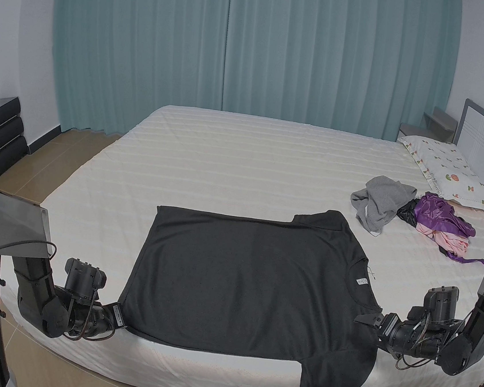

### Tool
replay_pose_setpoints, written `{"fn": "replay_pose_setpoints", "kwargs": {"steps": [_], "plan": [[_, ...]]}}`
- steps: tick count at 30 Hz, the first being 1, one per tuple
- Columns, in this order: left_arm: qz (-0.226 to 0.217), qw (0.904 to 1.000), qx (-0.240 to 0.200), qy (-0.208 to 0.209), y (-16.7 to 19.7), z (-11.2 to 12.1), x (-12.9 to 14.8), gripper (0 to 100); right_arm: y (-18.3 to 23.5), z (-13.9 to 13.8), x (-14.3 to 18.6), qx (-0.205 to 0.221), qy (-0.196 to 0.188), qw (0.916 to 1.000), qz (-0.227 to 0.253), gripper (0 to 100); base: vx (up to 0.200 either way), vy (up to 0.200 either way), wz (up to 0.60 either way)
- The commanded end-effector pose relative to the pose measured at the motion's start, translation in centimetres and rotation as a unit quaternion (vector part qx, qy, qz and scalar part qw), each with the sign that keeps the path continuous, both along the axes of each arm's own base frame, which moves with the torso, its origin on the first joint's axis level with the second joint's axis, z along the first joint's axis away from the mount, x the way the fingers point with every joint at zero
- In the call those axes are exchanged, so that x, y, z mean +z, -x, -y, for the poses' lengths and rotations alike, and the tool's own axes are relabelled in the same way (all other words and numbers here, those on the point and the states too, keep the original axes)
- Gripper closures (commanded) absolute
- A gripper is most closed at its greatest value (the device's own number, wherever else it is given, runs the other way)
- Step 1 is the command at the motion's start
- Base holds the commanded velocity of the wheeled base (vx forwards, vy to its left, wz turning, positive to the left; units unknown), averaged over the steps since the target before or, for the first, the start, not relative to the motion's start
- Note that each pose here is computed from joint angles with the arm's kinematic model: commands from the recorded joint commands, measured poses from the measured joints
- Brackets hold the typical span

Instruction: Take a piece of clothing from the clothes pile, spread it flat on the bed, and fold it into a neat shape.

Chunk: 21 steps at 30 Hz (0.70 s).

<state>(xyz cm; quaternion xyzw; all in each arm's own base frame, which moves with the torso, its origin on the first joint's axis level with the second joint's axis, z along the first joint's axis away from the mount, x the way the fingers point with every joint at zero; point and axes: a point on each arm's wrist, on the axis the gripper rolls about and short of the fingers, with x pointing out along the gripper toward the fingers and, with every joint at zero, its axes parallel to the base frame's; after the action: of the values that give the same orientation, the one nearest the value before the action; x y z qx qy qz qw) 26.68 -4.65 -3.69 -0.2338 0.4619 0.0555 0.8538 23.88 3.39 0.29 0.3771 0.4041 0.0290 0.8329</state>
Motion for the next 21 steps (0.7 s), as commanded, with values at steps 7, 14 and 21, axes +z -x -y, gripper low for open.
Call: {"fn": "replay_pose_setpoints", "kwargs": {"steps": [7, 14, 21], "plan": [[0.009, 0.9999, 0.005, 0.002, 0.6, -0.3, 0.9, 100, -0.3, 0.2, -1.1, 0.004, 0.021, 0.9997, -0.012, 0, 0.0, 0.0, 0.0], [0.008, 0.9998, 0.015, 0.004, 0.7, -0.7, 1.0, 100, -0.5, 0.6, -2.6, 0.003, 0.046, 0.9984, -0.032, 0, 0.0, 0.0, 0.0], [0.005, 0.9996, 0.025, 0.009, 0.8, -1.4, 1.0, 100, -1.1, 1.6, -3.8, -0.014, 0.091, 0.9951, -0.037, 0, 0.0, 0.0, 0.0]]}}
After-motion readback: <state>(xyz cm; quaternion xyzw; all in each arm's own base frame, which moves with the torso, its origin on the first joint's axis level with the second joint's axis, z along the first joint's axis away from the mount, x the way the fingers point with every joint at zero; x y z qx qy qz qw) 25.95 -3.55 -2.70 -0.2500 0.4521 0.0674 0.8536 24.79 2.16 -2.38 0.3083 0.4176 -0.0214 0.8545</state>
